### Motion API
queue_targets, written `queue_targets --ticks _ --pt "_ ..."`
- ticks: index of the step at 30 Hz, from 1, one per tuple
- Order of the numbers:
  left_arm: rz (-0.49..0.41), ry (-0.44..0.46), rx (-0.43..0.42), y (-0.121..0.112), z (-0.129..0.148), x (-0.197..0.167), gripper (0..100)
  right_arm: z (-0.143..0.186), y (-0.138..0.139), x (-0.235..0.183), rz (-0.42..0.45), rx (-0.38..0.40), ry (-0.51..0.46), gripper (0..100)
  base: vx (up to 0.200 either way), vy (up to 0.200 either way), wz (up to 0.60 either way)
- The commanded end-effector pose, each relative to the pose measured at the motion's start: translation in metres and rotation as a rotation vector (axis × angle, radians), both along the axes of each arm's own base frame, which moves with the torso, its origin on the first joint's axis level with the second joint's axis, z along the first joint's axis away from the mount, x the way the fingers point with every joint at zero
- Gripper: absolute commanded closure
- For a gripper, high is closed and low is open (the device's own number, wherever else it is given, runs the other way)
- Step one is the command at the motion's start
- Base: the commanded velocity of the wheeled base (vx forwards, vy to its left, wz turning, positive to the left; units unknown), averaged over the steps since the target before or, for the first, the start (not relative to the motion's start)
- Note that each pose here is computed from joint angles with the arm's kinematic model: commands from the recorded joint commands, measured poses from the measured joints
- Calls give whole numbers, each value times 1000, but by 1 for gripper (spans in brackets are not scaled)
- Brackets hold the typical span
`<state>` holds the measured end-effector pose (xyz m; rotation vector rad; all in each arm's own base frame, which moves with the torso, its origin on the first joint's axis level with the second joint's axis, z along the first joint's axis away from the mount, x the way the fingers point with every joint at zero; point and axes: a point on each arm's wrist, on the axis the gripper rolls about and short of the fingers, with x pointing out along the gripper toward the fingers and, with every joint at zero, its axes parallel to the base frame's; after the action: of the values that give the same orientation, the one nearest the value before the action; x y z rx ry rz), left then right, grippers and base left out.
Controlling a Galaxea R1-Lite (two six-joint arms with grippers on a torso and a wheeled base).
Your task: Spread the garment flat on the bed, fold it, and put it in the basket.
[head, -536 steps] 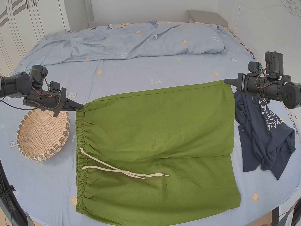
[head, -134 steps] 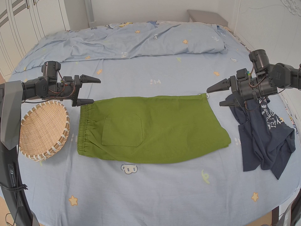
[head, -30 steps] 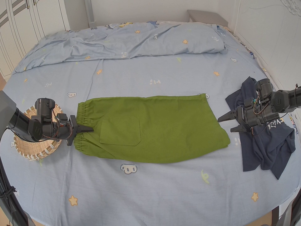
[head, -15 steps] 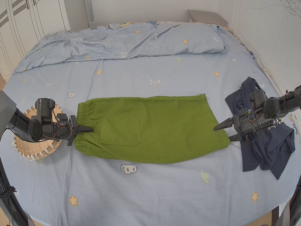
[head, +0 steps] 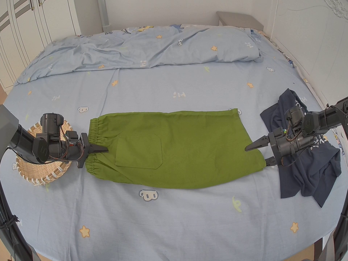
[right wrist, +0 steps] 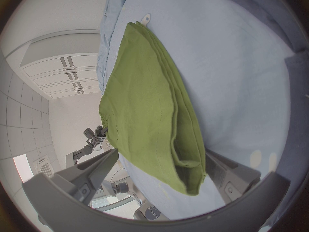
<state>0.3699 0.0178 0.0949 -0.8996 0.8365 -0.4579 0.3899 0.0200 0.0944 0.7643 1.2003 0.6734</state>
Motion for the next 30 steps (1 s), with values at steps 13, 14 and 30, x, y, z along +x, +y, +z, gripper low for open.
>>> queue_targets --ticks 13,14,30 --pt "4 5 -1 1 -2 1 100 -6 -24 13 -47 15 29 100 0 0 0" --pt "3 6 -2 1 -2 1 100 -5 -24 12 -47 15 31 100 0 0 0" --pt "-90 115 12 11 14 -43 100 73 -19 -74 18 -24 -3 100 0 0 0"
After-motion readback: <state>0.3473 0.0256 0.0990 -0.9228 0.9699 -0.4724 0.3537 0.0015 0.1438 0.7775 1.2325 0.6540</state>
